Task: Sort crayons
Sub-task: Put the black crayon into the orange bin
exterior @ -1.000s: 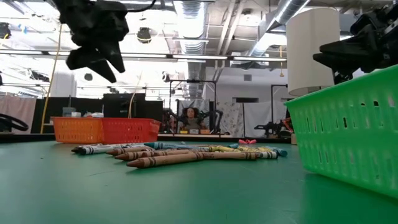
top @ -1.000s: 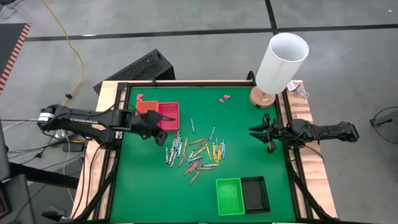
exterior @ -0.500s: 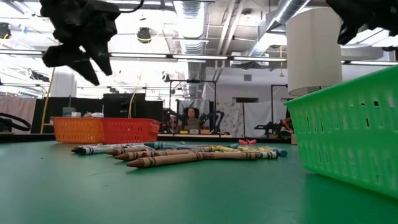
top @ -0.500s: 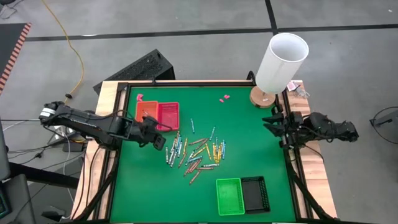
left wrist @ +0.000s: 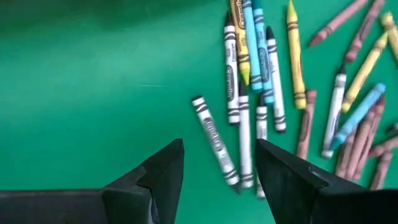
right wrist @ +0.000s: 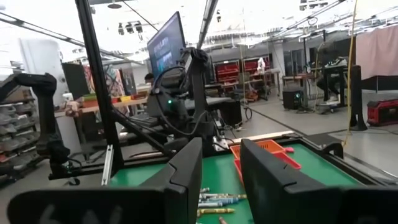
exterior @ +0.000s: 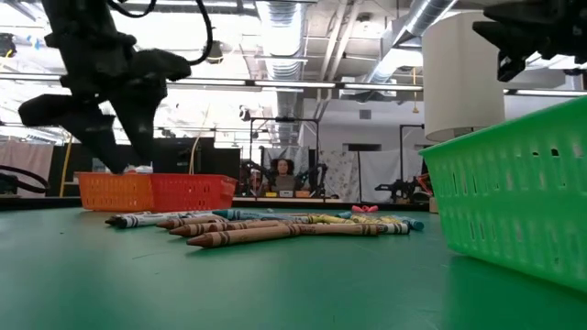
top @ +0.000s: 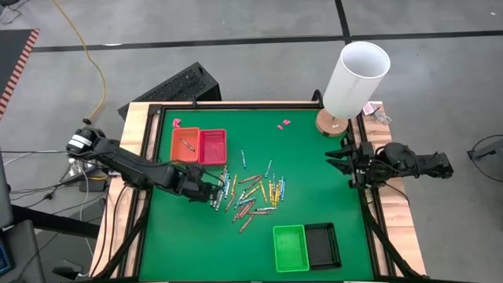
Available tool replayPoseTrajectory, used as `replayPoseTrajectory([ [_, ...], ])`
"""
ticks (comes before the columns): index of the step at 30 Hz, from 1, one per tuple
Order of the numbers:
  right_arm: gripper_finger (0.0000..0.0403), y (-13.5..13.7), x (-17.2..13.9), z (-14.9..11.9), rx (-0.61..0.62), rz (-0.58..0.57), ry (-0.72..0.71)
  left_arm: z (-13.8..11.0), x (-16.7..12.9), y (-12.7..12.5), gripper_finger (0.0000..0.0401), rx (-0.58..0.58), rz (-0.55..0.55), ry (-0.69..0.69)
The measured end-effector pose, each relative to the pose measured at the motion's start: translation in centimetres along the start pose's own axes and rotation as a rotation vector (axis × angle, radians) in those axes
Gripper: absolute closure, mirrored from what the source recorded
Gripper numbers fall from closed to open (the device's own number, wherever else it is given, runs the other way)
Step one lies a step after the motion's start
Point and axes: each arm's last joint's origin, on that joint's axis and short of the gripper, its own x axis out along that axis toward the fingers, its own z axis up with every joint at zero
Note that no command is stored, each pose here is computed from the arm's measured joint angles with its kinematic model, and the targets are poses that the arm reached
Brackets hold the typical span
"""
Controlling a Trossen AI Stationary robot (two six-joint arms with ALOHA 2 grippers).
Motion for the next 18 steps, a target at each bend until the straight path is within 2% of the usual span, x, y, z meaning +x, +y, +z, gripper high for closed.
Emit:
replayPoseTrajectory([
  [3,0.0280,0.0,0.0,-0.1,-0.002,-0.001,0.012,-0.7,0.9,-0.2,0.0216,-0.058,0.020,0.023],
  [10,0.0280,-0.1,0.0,-0.5,-0.006,-0.004,0.053,-1.8,3.3,-0.5,0.0216,-0.098,0.068,0.060],
  [18,0.0280,-0.1,0.0,-0.7,-0.007,-0.005,0.074,-1.6,3.7,-0.4,0.0216,-0.120,0.091,0.051],
])
